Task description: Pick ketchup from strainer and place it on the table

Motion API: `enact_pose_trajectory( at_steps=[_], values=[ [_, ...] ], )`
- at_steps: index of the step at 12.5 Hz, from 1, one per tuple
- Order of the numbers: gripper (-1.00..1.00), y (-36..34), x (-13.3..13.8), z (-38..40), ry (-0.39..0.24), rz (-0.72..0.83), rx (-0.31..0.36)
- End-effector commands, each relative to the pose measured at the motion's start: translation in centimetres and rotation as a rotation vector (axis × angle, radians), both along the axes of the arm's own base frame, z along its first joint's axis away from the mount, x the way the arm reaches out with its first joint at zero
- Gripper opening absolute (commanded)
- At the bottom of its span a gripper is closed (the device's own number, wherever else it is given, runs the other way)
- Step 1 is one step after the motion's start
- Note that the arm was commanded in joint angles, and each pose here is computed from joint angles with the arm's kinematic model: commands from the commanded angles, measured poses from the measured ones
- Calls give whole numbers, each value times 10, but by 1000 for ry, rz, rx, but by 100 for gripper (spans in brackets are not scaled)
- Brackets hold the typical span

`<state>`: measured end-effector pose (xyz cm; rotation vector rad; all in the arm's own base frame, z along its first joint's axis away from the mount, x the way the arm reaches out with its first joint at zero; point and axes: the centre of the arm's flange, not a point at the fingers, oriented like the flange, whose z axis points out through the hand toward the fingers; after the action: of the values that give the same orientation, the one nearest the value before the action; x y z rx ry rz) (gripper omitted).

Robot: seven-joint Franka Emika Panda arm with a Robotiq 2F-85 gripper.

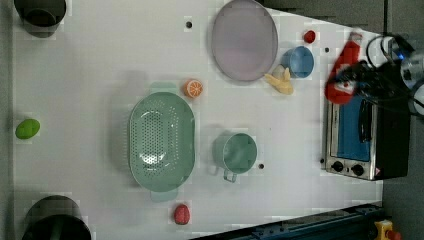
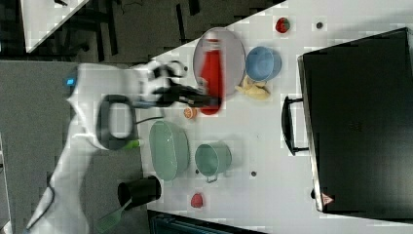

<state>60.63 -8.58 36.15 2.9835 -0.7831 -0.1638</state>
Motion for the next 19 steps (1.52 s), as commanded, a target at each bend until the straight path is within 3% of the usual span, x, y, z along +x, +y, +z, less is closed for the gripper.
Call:
enact_pose_trajectory(
  at_steps=[1, 9, 10, 13, 15, 19],
  values=[
    [21, 9, -20, -16, 33, 127, 23],
    [21, 39, -77, -130, 16, 148, 38],
    [27, 44, -78, -140, 16, 156, 42],
    [91, 51, -77, -147, 11, 169, 47],
    [100, 48, -67, -119, -41, 166, 35],
    [100, 39, -25, -8, -217, 140, -5]
  ],
)
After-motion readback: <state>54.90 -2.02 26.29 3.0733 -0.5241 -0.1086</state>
